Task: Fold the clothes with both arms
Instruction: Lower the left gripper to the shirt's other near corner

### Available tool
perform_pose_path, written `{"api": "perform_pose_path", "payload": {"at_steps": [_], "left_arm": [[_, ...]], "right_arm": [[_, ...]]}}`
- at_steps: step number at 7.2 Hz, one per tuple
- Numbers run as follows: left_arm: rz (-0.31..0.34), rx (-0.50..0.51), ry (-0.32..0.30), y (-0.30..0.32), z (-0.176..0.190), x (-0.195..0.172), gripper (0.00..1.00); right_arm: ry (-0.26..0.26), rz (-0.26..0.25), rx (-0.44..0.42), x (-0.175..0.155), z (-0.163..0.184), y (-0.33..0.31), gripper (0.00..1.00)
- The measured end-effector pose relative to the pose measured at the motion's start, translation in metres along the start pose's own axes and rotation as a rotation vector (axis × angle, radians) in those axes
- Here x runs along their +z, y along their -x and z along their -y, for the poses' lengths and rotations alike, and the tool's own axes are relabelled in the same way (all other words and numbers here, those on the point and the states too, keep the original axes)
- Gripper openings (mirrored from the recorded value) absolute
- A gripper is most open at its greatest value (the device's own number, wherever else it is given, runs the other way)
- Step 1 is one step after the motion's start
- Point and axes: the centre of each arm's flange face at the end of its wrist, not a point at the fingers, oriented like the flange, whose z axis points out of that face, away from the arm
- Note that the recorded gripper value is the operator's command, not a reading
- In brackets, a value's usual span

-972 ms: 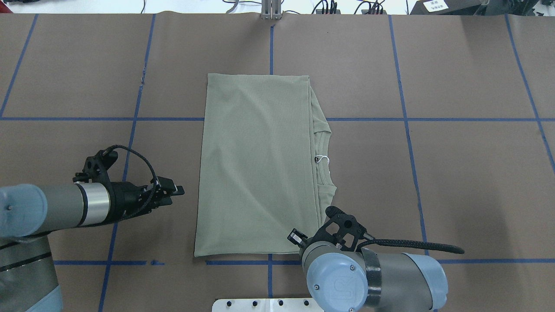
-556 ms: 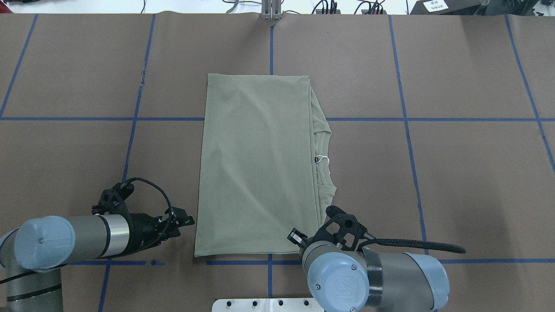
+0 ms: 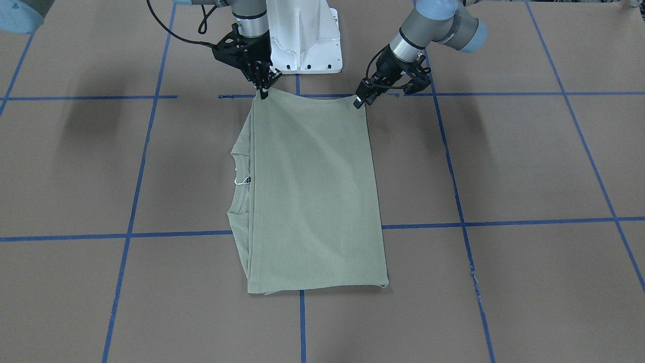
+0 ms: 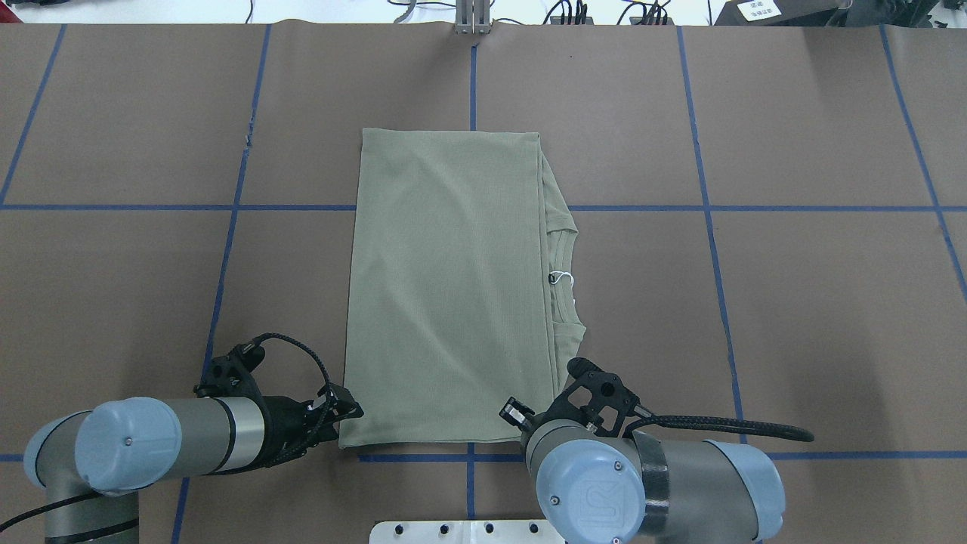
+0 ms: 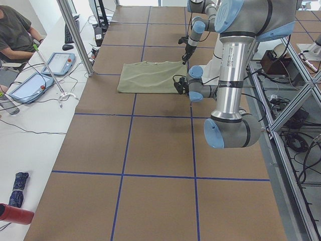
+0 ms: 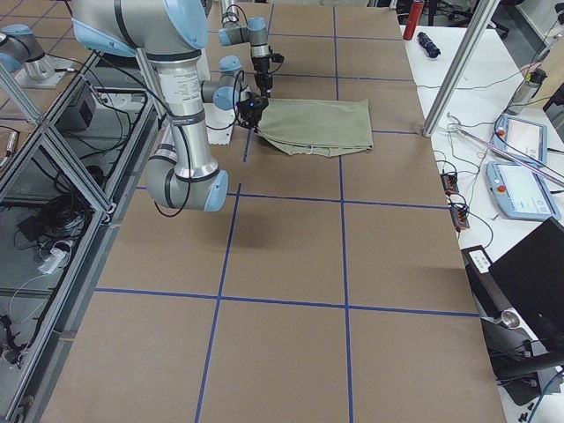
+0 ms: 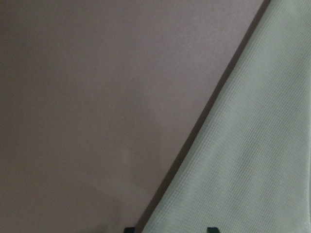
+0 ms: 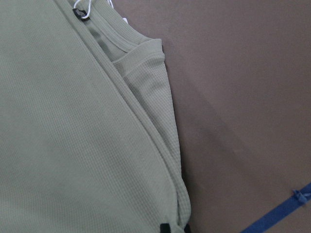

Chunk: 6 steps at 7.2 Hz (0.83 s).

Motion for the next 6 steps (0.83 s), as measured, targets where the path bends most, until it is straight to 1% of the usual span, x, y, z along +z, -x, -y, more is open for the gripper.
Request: {"api": "perform_pose_path", "payload": {"at_steps": [2,3,4,5,6], "left_arm": [[0.013,-0.023,0.007,0.004,-0.0055,0.0026,0.56],[0.018,-0.028,0.009,0.0063,-0.0069,0.0041,0.44],[0.021,-0.03,0.009,0.0073,-0.0075,0.0049,0.26],[0.02,-0.031,0.008,0.0074,-0.0076,0.005,0.0],[0.019,-0.032,0.008,0.0071,-0.0079,0.0047,0.0]], "right_arm": [[0.001,0.0,0.0,-0.0004,-0.0004,0.0001,0.0],[0.001,0.0,0.0,-0.0004,-0.0005,0.0001,0.0],[0.002,0.001,0.0,-0.0006,-0.0006,0.0003,0.0],[0.002,0.001,0.0,-0.0006,-0.0007,0.0004,0.0],[0.002,0.001,-0.001,-0.0007,-0.0007,0.0004,0.0]]}}
